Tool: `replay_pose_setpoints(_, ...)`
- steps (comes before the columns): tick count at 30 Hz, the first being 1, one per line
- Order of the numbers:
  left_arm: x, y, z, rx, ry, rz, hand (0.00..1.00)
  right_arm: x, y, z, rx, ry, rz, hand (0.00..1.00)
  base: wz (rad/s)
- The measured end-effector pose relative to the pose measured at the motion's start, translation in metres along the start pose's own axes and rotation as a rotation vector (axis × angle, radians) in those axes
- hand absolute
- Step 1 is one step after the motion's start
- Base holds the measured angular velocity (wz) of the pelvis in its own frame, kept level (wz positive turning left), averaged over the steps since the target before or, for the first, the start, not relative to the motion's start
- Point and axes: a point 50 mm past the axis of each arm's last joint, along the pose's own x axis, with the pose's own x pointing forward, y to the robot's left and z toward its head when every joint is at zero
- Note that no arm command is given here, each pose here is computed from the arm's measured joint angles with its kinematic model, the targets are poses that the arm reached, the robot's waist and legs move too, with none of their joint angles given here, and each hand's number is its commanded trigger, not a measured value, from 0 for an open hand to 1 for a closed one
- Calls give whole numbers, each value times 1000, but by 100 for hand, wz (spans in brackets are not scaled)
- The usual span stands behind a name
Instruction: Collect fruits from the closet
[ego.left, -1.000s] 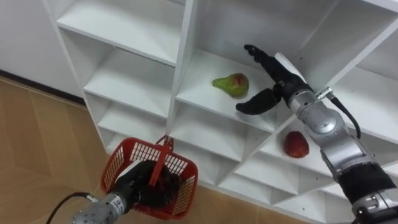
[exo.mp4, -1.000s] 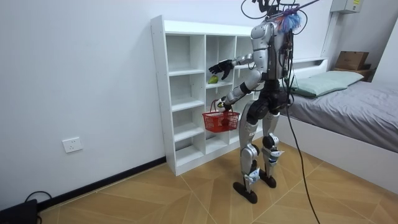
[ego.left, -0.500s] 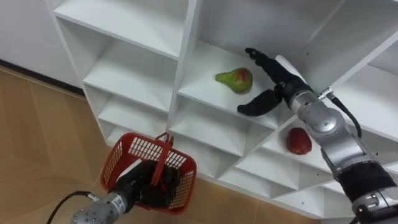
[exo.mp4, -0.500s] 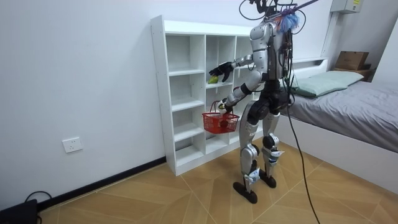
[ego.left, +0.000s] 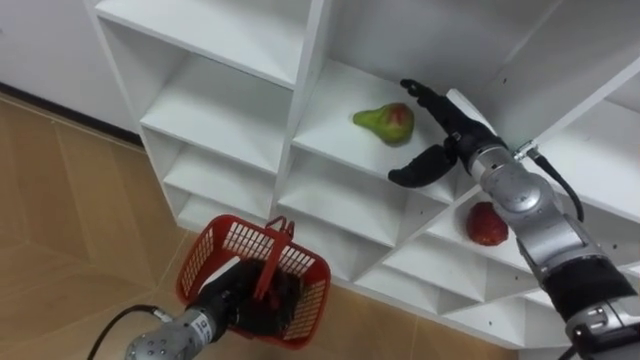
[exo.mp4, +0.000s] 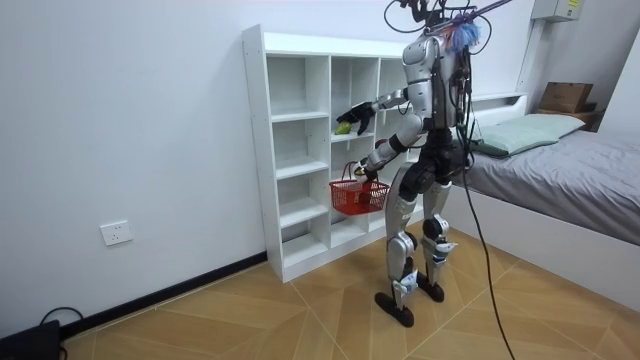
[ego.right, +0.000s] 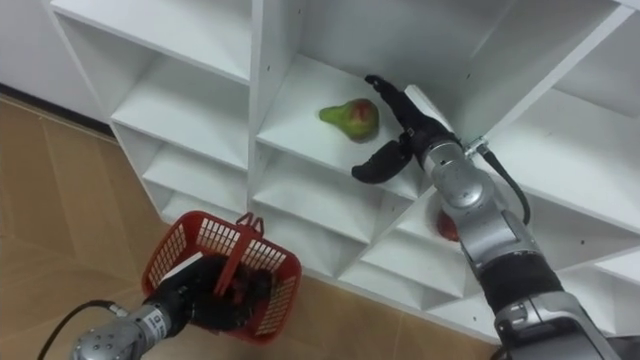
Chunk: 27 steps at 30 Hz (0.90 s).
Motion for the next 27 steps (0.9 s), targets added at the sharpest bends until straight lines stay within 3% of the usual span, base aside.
replay_pose_setpoints(18,3,1,-6,-16,30,44,100,8,-13,10,-16,-41,-146,0,0)
replay_pose_setpoints(27,13,-3,4,4,15,41,100,9,-19,16,8,-74,-206,0,0)
